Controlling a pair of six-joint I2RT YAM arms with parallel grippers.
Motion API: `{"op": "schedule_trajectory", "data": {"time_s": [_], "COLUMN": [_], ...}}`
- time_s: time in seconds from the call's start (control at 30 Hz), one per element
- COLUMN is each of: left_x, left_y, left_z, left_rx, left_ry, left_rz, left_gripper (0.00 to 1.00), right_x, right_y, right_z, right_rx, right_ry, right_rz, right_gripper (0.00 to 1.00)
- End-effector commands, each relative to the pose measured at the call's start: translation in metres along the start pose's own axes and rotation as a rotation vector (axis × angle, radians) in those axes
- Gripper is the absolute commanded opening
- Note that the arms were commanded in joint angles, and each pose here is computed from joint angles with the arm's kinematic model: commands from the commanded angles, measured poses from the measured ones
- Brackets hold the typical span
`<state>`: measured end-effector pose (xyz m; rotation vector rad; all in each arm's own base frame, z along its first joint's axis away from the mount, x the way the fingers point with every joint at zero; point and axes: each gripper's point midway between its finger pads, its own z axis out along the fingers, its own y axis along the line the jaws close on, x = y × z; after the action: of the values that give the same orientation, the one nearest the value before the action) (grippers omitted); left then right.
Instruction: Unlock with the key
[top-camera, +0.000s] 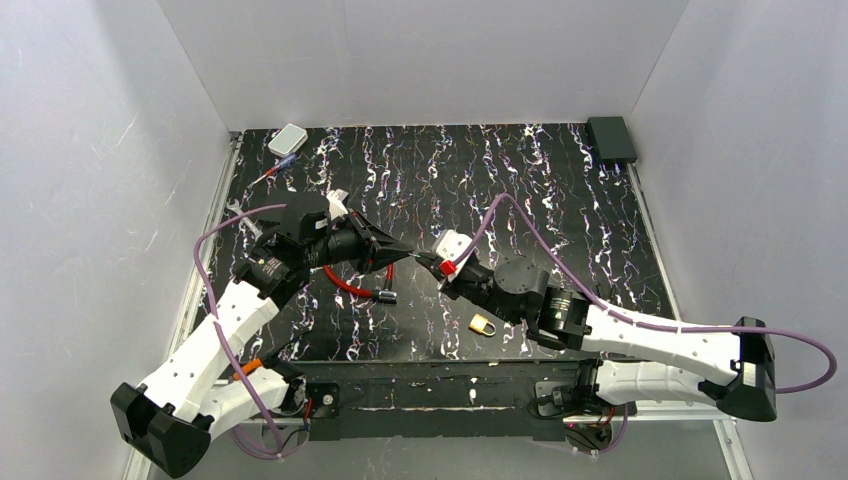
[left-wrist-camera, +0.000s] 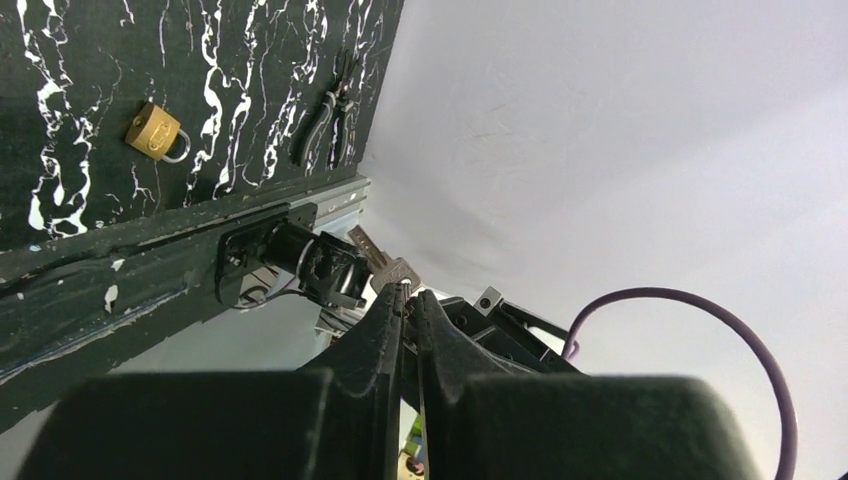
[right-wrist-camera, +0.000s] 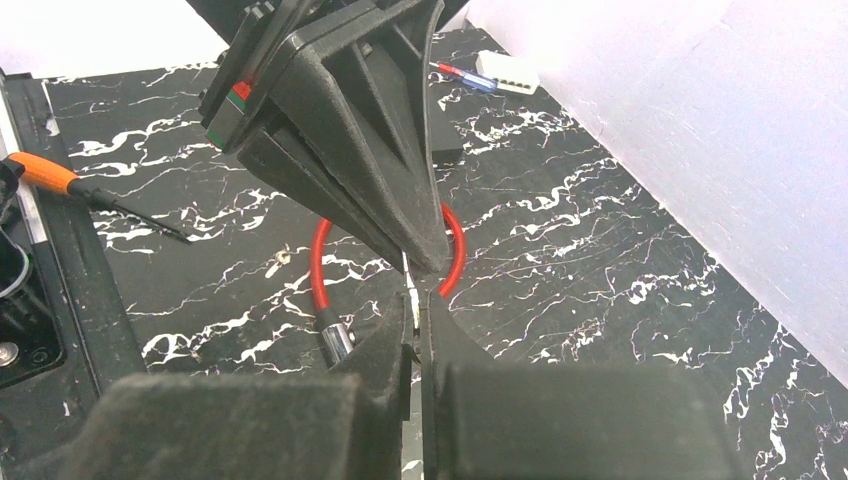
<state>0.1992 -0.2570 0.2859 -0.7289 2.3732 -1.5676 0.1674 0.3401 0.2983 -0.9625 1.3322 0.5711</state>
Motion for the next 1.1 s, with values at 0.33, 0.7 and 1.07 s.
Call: {"op": "schedule_trajectory", "data": {"time_s": [0.33,0.7,1.07], "left_x": [0.001,-0.009,0.000], "left_y": [-0.015,-0.035,-0.074], "left_z": [-0.004,-0.006,-0.029], "left_rx": [0.074,0.165,0.316], "left_ry": [-0.010,-0.071,-0.094], "left_rz": [0.132,0.290,0.647], "left_gripper": [0.00,0.00,0.00], "right_x": [0.004,-0.023,-0.098], "right_y": [0.004,-0.002,-0.016], "right_z": [0.007,-0.029,-0.046], "right_rx": [0.020,0.021,-0.001], "right_ry": [0.077,-0.043,-0.084], "right_rz": [0.096,0.331,0.671], "right_gripper": [0.30,0.71,0.89]}}
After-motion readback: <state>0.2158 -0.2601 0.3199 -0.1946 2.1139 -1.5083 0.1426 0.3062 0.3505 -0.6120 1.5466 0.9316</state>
